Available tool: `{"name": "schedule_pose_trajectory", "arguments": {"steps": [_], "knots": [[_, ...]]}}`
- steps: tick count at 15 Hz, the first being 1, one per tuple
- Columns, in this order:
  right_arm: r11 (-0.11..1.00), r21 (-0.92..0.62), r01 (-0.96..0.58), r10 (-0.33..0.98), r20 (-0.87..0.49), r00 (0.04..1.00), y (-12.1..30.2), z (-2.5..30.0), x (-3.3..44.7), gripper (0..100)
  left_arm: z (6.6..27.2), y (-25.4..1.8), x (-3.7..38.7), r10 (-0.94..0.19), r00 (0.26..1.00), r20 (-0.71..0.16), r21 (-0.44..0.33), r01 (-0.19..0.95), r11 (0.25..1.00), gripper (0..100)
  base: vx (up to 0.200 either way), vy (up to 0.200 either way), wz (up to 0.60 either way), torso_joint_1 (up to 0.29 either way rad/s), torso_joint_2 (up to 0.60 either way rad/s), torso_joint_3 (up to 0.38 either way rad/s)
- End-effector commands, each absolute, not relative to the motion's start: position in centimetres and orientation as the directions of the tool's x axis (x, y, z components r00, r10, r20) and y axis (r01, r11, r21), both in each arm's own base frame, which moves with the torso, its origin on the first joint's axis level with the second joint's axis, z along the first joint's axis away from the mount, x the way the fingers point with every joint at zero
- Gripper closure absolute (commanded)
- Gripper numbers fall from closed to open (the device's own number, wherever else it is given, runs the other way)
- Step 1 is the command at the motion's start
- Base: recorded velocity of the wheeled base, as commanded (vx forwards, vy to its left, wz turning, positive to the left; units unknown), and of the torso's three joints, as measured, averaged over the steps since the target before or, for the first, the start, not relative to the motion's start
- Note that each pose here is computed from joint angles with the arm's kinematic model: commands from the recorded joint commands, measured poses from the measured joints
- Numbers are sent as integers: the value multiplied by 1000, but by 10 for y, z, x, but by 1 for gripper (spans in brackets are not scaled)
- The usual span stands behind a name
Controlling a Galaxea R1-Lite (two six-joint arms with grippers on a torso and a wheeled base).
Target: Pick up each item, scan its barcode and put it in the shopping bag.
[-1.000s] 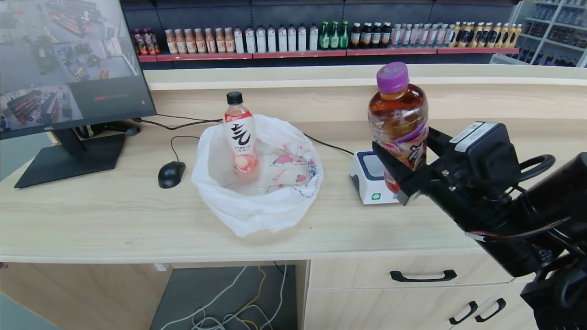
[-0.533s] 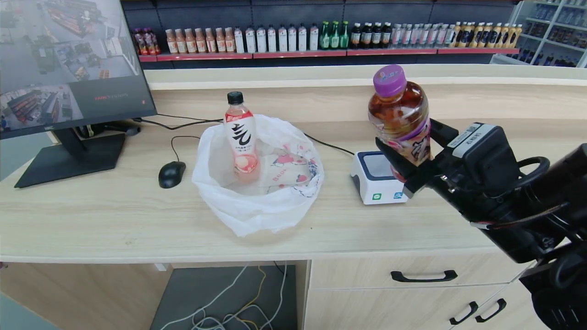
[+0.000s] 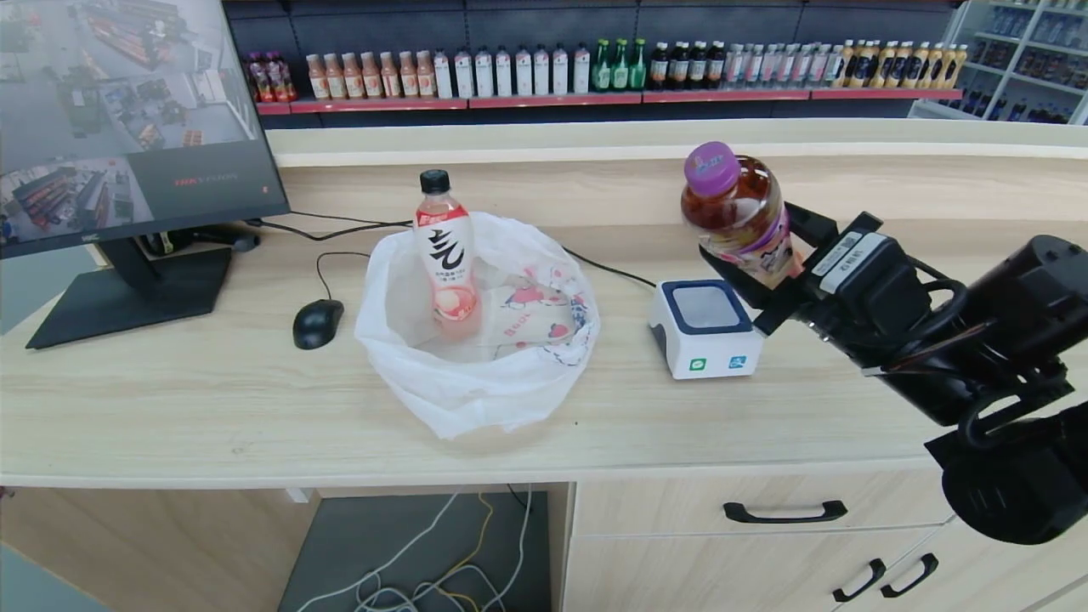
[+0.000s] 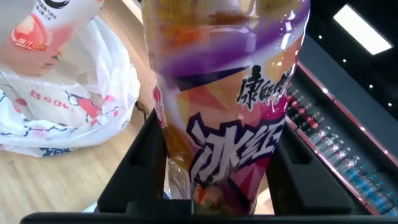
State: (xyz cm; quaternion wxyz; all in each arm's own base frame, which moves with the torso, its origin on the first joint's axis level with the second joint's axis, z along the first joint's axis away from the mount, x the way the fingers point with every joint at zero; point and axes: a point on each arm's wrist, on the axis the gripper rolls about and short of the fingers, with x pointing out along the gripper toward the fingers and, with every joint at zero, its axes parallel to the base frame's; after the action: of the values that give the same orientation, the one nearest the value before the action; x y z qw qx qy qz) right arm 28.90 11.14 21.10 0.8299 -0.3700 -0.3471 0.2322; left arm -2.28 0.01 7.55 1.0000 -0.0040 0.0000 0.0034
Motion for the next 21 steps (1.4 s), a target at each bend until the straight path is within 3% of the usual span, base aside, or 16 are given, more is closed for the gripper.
{"name": "schedule_pose_trajectory", "arguments": {"steps": [1, 12, 16, 21], "knots": [[603, -786, -136, 658, 394, 641, 117, 202, 311, 100, 75, 0, -23, 8, 1000, 0, -8, -8, 1000, 0, 0, 0, 0, 0, 0, 0], [433, -891, -133, 780, 297, 551, 121, 168, 340, 100, 75, 0, -23, 8, 1000, 0, -8, -8, 1000, 0, 0, 0, 0, 0, 0, 0], [440, -892, -102, 799, 337, 497, 121, 180, 356, 100, 75, 0, -23, 8, 1000, 0, -9, -8, 1000, 0, 0, 0, 0, 0, 0, 0], [420, -899, -126, 817, 314, 485, 122, 170, 362, 100, 75, 0, -23, 8, 1000, 0, -8, -8, 1000, 0, 0, 0, 0, 0, 0, 0]]}}
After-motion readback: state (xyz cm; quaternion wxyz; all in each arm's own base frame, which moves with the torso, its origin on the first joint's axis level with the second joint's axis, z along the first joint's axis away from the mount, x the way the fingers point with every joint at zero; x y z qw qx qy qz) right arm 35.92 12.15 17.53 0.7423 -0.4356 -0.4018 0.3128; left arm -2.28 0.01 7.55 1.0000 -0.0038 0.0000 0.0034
